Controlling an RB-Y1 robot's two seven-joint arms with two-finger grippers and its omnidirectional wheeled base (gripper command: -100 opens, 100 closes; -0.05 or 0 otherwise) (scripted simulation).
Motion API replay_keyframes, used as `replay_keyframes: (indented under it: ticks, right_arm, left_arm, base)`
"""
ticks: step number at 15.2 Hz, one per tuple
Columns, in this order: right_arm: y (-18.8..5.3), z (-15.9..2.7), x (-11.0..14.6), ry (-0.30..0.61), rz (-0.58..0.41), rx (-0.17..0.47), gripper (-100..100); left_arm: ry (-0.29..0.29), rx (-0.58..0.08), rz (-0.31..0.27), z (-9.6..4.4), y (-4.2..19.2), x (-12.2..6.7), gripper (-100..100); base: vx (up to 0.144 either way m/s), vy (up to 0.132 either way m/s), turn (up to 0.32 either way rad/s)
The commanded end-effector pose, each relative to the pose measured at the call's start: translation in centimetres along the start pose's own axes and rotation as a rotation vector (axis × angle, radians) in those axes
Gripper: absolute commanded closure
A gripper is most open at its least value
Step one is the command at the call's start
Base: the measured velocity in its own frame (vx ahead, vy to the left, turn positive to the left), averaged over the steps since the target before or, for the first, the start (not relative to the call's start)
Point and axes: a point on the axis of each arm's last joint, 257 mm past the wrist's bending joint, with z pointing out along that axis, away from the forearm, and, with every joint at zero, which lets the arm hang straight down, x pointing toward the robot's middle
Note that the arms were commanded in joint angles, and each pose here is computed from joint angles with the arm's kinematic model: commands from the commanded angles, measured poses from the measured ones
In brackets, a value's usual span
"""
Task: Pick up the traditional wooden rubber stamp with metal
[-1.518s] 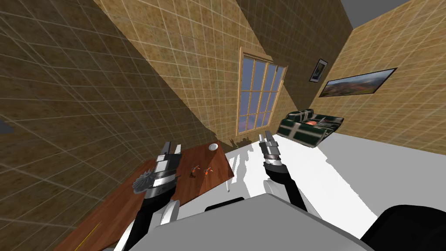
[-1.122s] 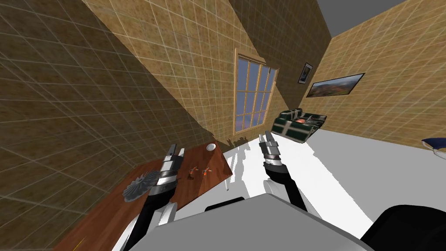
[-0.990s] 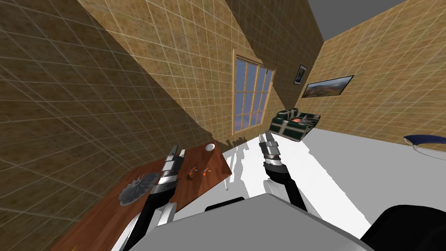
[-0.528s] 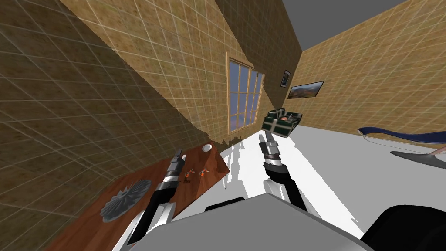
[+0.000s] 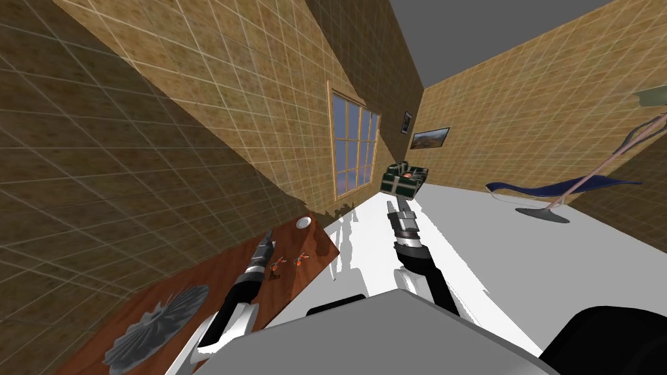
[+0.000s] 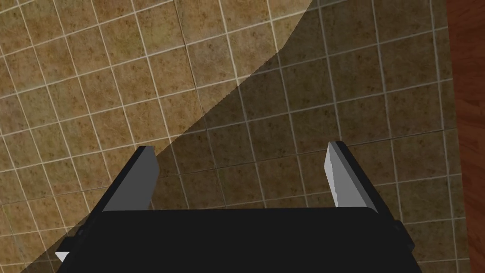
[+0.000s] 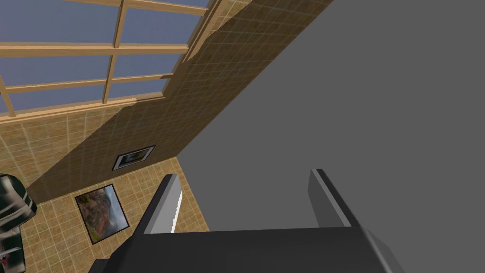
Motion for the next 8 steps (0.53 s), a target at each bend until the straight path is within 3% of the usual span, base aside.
replay_keyframes:
  ticks: [1, 2, 4, 5, 8]
  right_arm:
    - [0.0, 0.0, 0.0, 0.000, 0.000, 0.000, 0]
    - [0.0, 0.0, 0.0, 0.000, 0.000, 0.000, 0]
    - [0.0, 0.0, 0.0, 0.000, 0.000, 0.000, 0]
    - [0.0, 0.0, 0.0, 0.000, 0.000, 0.000, 0]
    - [0.0, 0.0, 0.0, 0.000, 0.000, 0.000, 0]
  left_arm:
    - [-0.003, -0.035, 0.004, 0.1, 1.5, -0.5, -100]
    - [-0.009, -0.089, 0.013, 0.3, 3.5, -1.2, -100]
    - [-0.010, -0.101, 0.013, 0.2, 4.1, -1.2, -100]
    - [-0.018, -0.156, 0.020, 0.2, 6.0, -2.0, -100]
    - [-0.028, -0.236, 0.027, -0.2, 9.2, -2.9, -100]
  base:
    - [-0.028, 0.030, -0.074]
    - [-0.035, 0.030, -0.185]
    - [-0.030, 0.032, -0.138]
    - [-0.029, 0.027, -0.188]
    - [-0.037, 0.040, -0.243]
